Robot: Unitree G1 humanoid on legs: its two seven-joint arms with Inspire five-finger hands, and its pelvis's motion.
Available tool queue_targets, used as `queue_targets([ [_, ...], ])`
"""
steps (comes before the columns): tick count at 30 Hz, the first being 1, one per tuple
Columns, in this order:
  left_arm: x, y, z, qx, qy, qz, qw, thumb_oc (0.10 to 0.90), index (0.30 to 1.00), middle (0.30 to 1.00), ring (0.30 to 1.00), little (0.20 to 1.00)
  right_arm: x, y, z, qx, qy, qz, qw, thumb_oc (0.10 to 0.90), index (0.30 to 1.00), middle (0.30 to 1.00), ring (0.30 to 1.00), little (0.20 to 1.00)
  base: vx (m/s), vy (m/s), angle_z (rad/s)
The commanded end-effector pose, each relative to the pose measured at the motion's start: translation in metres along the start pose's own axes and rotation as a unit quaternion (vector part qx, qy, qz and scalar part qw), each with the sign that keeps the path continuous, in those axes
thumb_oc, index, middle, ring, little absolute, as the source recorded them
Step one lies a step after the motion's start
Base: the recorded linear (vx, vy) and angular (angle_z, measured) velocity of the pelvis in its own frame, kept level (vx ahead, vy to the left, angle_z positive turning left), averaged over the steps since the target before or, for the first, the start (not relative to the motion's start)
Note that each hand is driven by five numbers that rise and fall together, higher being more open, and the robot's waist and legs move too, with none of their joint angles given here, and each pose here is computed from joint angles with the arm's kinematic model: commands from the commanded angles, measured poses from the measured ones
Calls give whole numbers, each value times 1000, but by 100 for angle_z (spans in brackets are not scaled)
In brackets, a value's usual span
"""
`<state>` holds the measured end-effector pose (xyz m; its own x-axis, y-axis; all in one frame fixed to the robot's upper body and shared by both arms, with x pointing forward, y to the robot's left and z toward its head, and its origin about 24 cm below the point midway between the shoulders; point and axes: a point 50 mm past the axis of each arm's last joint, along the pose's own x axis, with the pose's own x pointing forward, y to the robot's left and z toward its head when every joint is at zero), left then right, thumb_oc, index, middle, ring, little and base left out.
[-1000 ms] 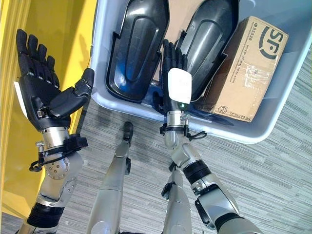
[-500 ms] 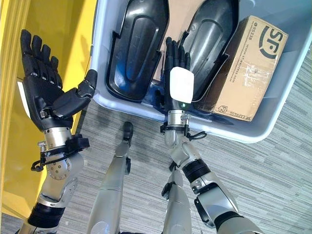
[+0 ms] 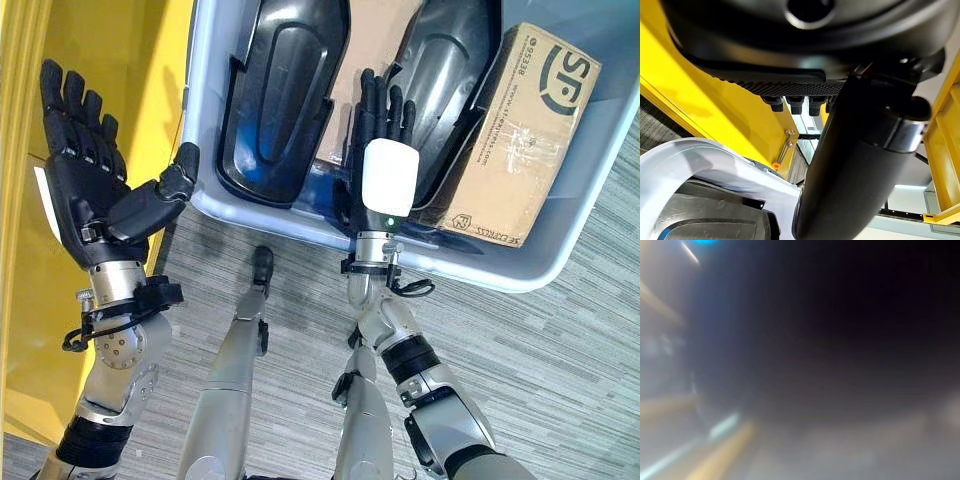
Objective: Move parts from the plastic box to the shelf.
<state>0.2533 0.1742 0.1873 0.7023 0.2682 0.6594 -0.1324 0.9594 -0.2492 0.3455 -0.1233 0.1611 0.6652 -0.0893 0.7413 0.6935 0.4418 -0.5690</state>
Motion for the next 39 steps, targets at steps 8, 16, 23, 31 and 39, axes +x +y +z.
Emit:
queue_targets([
  [8,6,-5,54,-26,-156,-23,987,900,1000,1000,1000,1000,6,-26,-18,-26,-3,-72,997,900,1000,1000,1000,1000,0,0,0],
  [16,7,-7,55,-27,-159,-22,987,900,1000,1000,1000,1000,6,-27,-17,-19,-6,-75,997,900,1000,1000,1000,1000,0,0,0],
  [23,7,-7,56,-27,-162,-20,986,900,1000,1000,1000,1000,8,-29,-3,8,-36,-71,997,900,1000,1000,1000,1000,0,0,0],
  [31,9,-8,56,-28,-168,-12,985,900,1000,1000,1000,1000,15,-42,21,49,-97,-91,990,900,1000,1000,1000,1000,0,0,0],
  [39,12,-10,58,-37,-176,-9,984,900,1000,1000,1000,1000,39,-58,27,31,-124,-139,982,900,1000,1000,1000,1000,0,0,0],
])
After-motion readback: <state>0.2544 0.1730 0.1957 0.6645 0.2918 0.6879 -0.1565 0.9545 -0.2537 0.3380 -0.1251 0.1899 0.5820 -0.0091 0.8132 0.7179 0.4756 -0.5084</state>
